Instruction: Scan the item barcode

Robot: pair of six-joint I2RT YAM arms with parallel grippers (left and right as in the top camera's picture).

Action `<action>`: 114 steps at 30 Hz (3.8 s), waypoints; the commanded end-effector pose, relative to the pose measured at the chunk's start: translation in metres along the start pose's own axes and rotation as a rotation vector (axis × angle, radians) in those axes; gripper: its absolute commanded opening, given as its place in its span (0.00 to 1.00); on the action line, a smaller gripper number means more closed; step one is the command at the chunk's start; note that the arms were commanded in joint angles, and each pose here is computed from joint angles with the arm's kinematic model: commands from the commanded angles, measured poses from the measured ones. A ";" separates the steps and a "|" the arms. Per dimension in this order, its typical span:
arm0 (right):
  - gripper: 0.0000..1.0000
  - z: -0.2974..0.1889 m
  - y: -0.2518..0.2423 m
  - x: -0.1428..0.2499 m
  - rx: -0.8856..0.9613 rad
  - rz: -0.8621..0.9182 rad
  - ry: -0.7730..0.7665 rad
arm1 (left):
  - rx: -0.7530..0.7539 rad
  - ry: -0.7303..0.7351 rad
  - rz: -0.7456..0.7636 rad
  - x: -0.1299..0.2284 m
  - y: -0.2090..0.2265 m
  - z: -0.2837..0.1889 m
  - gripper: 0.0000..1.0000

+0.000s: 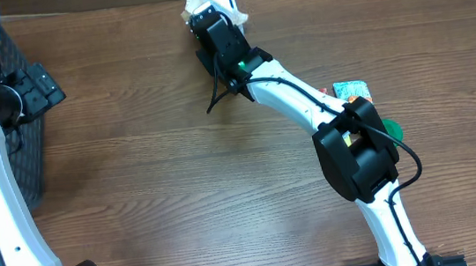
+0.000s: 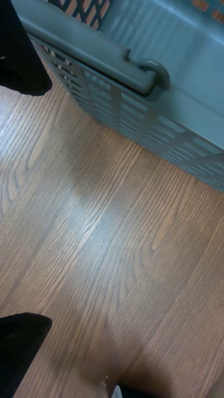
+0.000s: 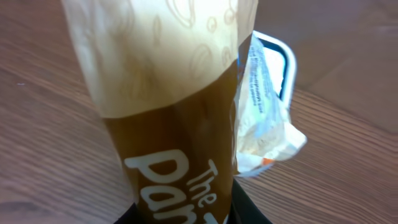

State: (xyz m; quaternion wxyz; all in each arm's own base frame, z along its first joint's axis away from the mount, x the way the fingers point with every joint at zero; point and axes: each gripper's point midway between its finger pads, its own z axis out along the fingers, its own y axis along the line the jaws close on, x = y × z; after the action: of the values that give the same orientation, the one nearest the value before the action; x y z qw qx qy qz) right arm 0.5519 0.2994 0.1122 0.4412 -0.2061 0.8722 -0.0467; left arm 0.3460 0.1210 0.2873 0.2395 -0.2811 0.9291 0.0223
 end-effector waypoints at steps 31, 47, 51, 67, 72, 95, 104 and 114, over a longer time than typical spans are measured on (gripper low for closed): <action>1.00 -0.187 -0.094 0.135 -0.117 -0.111 0.827 | 0.008 -0.011 0.009 -0.003 -0.002 -0.003 1.00; 1.00 -0.183 -0.094 0.131 -0.116 -0.104 0.805 | 0.008 -0.011 0.009 -0.003 -0.002 -0.003 1.00; 1.00 -0.178 -0.093 0.126 -0.114 -0.096 0.778 | 0.008 -0.010 0.009 -0.003 -0.002 -0.002 1.00; 1.00 -0.168 -0.092 0.115 -0.110 -0.081 0.717 | 0.008 -0.011 0.010 -0.003 -0.002 -0.002 1.00; 1.00 -0.168 -0.092 0.115 -0.110 -0.081 0.717 | 0.008 -0.010 0.009 -0.003 -0.002 -0.002 1.00; 1.00 -0.168 -0.092 0.115 -0.110 -0.081 0.718 | 0.008 -0.010 0.010 -0.003 -0.002 -0.002 1.00; 1.00 -0.171 -0.085 0.113 -0.119 -0.096 0.709 | 0.008 -0.011 0.010 -0.003 -0.002 -0.002 1.00; 1.00 -0.196 -0.032 0.096 -0.188 -0.209 0.637 | 0.009 -0.010 0.010 -0.003 -0.003 -0.002 1.00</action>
State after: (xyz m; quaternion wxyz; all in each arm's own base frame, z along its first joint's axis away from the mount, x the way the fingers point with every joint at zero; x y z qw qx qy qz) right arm 0.3664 0.1941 0.1539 0.0979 -0.2908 0.9480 -0.0840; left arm 0.3460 0.1210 0.2873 0.2395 -0.2811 0.9291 0.0223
